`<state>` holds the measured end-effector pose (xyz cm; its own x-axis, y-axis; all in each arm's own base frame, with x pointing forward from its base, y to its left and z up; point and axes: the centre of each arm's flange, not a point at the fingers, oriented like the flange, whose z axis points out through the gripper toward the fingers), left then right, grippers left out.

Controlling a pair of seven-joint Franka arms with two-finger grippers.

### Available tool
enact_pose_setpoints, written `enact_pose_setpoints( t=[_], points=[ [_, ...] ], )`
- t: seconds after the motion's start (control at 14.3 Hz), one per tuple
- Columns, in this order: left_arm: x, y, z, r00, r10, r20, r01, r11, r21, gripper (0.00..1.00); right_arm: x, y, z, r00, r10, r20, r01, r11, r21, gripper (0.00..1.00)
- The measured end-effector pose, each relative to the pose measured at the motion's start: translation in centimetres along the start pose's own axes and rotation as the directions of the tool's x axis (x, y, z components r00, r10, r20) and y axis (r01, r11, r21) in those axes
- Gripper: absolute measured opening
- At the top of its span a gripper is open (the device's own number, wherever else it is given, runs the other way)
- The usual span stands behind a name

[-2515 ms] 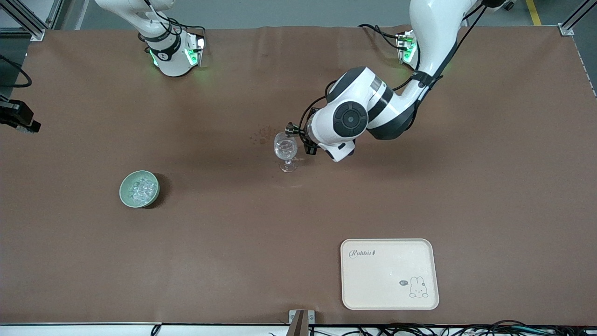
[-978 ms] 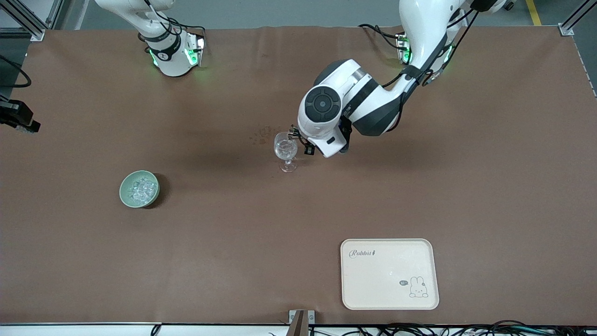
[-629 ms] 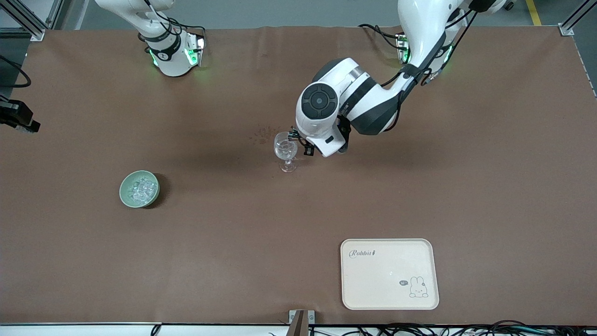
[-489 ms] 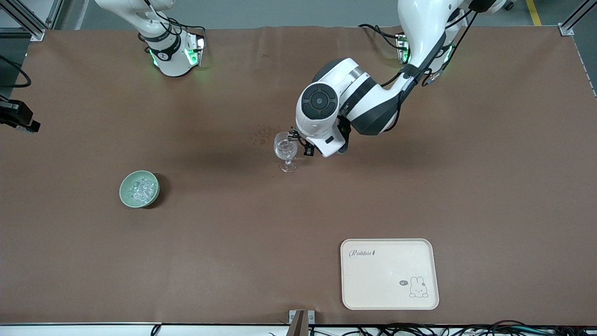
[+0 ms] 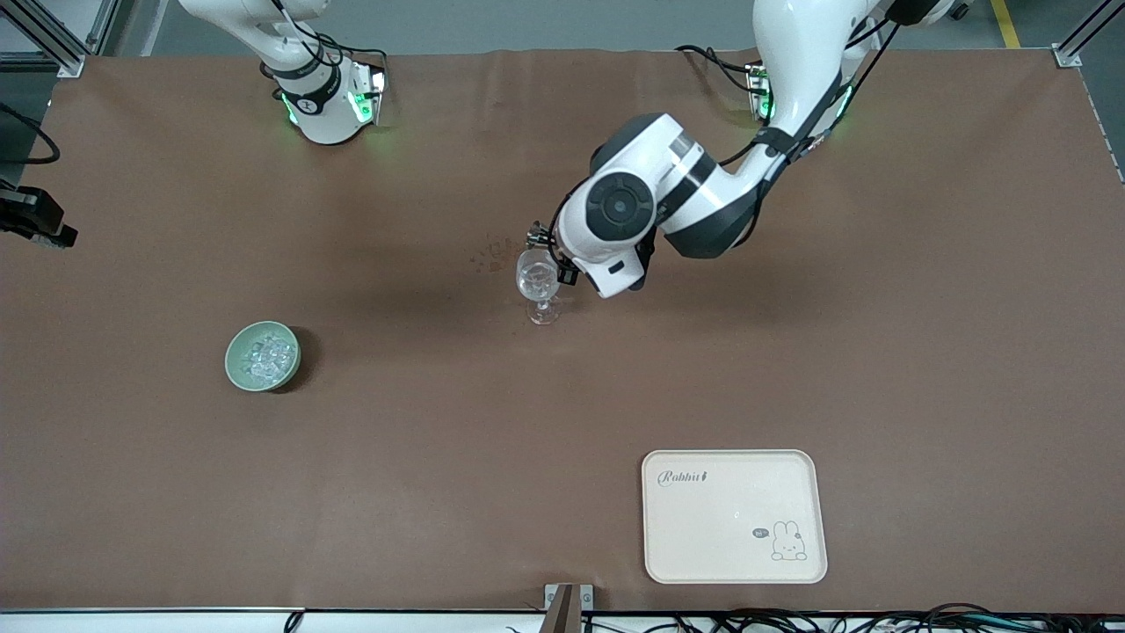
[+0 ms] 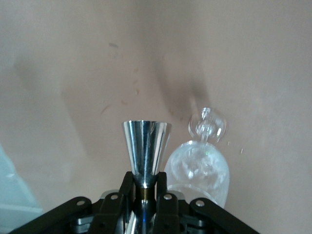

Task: Pour wine and add ice with both arms
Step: 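Move the jigger toward the tray while the right gripper brings ice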

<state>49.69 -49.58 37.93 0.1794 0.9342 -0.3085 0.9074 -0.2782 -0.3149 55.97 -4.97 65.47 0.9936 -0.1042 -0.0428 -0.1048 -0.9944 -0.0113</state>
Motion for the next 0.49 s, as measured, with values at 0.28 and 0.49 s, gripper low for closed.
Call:
enact_pose_setpoints(
  t=[0.28, 0.49],
  points=[
    [3.4, 1.9, -3.1, 0.98, 0.084, 0.181, -0.088, 0.996, 0.012, 0.22, -0.2, -2.4, 0.1, 1.0, 0.01, 0.009, -0.01, 1.0, -0.001, 0.28],
    [9.0, 4.0, -7.8, 0.926, 0.103, 0.362, -0.104, 0.994, -0.018, 0.22, -1.0, -8.9, 0.1, 0.997, 0.073, 0.01, -0.073, 0.997, -0.001, 0.28]
  ],
)
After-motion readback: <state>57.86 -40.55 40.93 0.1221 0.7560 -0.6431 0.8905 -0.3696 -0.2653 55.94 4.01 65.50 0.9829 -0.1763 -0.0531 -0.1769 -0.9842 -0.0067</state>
